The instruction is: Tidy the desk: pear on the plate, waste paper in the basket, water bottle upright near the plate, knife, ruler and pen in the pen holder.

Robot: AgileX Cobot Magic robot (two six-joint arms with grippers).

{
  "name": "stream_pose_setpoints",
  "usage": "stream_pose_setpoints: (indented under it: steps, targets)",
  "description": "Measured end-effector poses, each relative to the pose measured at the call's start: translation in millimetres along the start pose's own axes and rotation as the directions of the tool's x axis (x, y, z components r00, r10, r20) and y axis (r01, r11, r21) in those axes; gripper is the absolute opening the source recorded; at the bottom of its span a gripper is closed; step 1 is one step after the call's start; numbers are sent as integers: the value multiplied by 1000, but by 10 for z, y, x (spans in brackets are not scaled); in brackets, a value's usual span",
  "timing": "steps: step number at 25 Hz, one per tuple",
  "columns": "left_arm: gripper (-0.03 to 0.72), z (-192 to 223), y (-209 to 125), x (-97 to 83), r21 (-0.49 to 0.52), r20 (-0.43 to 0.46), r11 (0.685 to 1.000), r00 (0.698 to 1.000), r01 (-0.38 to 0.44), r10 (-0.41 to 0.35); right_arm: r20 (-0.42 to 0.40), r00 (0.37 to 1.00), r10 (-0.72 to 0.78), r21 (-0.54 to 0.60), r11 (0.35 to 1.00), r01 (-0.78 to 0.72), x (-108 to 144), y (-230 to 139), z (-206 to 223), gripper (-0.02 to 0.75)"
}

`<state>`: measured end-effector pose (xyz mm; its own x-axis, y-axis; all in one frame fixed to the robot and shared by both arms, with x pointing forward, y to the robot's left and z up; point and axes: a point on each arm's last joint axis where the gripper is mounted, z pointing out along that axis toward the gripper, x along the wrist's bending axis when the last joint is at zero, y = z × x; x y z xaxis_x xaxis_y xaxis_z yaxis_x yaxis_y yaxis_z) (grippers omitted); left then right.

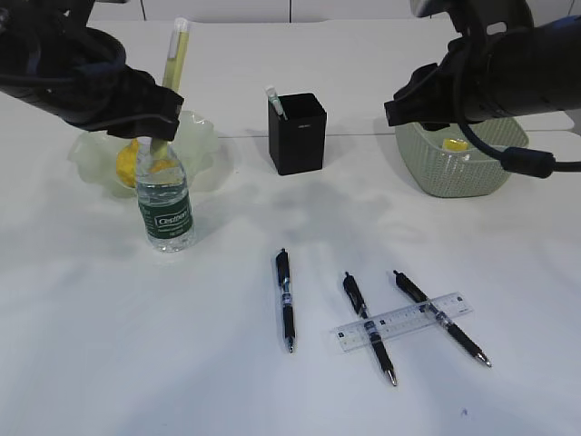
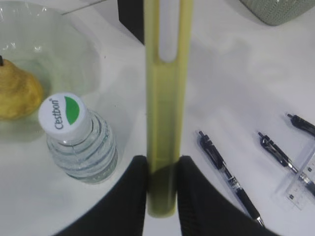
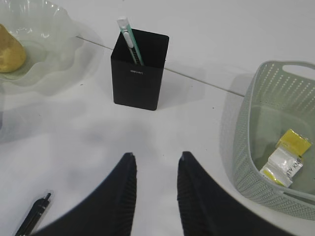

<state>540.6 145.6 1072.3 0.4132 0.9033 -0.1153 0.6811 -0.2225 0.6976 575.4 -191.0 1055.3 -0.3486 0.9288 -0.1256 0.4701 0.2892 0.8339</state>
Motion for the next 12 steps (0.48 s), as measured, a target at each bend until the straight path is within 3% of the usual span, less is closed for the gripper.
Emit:
stream_pose_setpoints:
  steps: [7,12]
  targets:
    - [125,-4,109,1,-125,-1,992,1000,-1,0,-1,1000,2,-13,1000,-2,1,12,0,218]
    - [125,-25,219,14,-245,-26,968,999,-49,44,-2,1000,2,-31,1000,-2,2,28,0,218]
